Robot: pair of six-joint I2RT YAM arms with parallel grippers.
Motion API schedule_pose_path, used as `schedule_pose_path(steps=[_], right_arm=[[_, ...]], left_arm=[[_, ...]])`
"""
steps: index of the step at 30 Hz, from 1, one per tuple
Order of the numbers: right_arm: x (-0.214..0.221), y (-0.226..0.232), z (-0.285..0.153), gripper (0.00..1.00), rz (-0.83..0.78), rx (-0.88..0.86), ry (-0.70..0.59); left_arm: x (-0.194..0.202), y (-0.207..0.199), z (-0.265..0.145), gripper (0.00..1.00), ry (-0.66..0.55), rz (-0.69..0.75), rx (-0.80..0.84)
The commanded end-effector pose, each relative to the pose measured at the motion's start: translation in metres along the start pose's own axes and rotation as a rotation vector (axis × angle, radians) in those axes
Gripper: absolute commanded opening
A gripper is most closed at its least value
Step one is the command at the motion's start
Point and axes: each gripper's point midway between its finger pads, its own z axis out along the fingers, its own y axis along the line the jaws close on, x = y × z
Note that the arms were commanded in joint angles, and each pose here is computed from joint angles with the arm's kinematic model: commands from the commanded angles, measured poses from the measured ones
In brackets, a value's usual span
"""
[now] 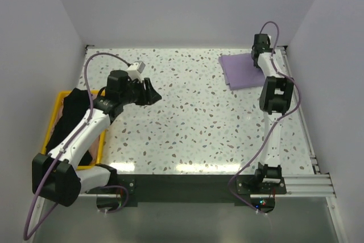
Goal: Fold and stack the t-shirts
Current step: Neatly place the folded tshirt to the corner
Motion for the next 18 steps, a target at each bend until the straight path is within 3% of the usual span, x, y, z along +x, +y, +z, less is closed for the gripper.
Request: schedule_pose_path(steps=[1, 10, 18], right_arm=[[-0.055, -0.040, -0.005, 0.00, 0.009, 0.123, -0.140], [-0.084, -0.067, 0.005, 0.00, 0.034, 0.181, -0.250], [-0.084, -0.081, 0.022, 0.00, 0.055, 0.211, -0.267]], left_arm=[[0.002, 0.006, -0.005, 0.52, -0.019, 0.077, -0.015], [0.012, 0.009, -0.002, 0.52, 0.020, 0.076, -0.011], [0.016, 0.011, 0.002, 0.52, 0.042, 0.070, -0.004]])
